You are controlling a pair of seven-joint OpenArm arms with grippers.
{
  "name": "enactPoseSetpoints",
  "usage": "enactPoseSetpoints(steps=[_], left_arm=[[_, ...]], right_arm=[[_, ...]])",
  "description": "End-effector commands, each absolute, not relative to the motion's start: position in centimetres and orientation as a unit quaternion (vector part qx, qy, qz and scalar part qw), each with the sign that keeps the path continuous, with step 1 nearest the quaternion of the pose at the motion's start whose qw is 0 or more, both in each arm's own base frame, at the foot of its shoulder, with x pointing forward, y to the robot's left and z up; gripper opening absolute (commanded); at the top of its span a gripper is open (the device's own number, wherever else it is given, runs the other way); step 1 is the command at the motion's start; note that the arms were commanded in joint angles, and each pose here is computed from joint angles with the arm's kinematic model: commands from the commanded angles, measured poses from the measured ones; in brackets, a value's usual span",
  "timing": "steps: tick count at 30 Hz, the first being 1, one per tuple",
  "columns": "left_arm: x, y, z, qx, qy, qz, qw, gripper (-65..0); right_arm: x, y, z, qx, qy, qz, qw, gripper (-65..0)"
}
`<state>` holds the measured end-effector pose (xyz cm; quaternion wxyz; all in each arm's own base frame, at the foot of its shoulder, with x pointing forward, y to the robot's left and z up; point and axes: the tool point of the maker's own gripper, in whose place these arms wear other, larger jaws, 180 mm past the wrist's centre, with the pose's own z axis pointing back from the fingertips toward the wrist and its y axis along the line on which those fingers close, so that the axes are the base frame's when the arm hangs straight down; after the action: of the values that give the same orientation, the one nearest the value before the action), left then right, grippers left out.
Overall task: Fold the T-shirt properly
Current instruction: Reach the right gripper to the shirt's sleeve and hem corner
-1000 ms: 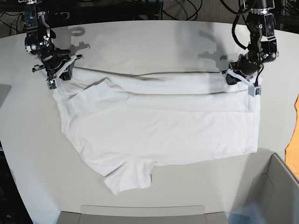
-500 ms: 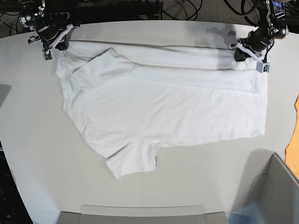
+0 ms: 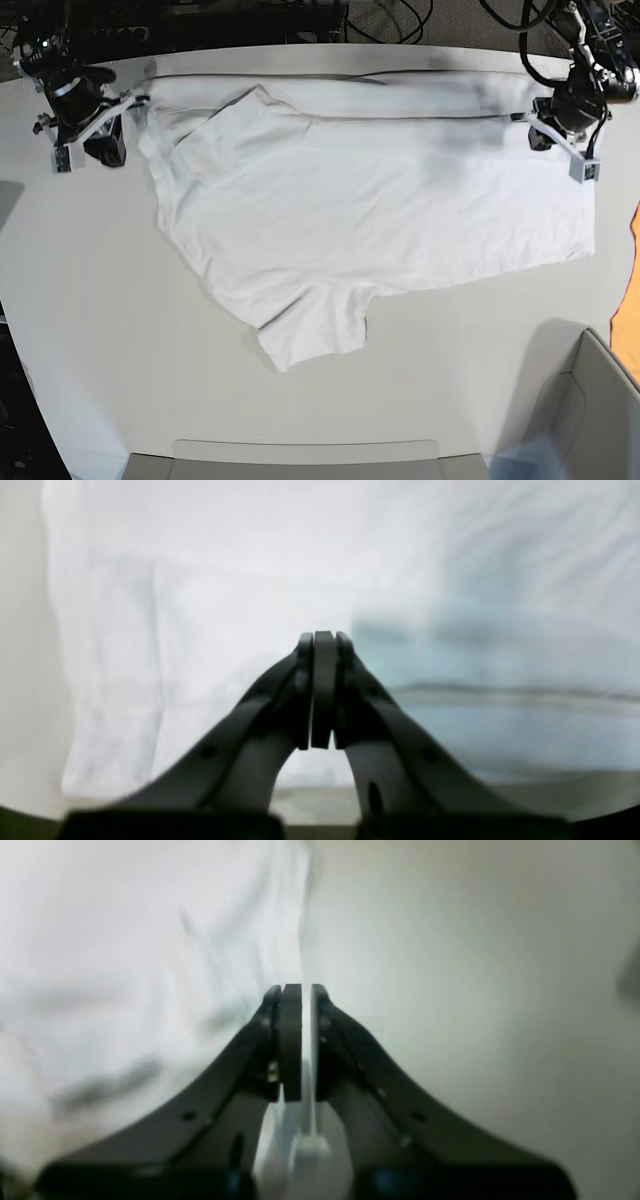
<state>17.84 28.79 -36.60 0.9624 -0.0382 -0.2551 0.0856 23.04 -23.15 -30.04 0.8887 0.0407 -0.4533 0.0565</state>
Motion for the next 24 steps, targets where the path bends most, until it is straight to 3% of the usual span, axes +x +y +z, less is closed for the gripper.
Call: enactPoseSetpoints(steps=[1, 5, 14, 19, 24], left_arm=[[18.2, 29.4, -35.9, -0.027, -0.261, 0.082, 0.962, -65.0], [20.6, 29.1, -34.7, -0.032, -0.29, 0.079, 0.953, -65.0], [22.3, 28.3, -34.1, -0.046, -0.313, 0.086, 0.945, -65.0], [22.0, 28.0, -34.4, -0.051, -0.31, 0.09, 0.945, -65.0], [21.9, 28.2, -34.4, -0.049, -0.31, 0.093, 0.945, -65.0]], right_arm=[[25.2, -22.3, -28.2, 0.048, -0.489, 0.073, 0.868, -62.4], [31.2, -19.3, -28.6, 0.062, -0.475, 0.116, 0.87, -62.4], [40.0, -15.8, -36.6, 0.045, -0.418, 0.138, 0.897, -62.4], [39.1, -15.8, -39.8, 0.033, -0.378, 0.143, 0.914, -62.4], [32.3, -17.6, -41.8, 0.016, -0.322, 0.168, 0.932, -62.4]])
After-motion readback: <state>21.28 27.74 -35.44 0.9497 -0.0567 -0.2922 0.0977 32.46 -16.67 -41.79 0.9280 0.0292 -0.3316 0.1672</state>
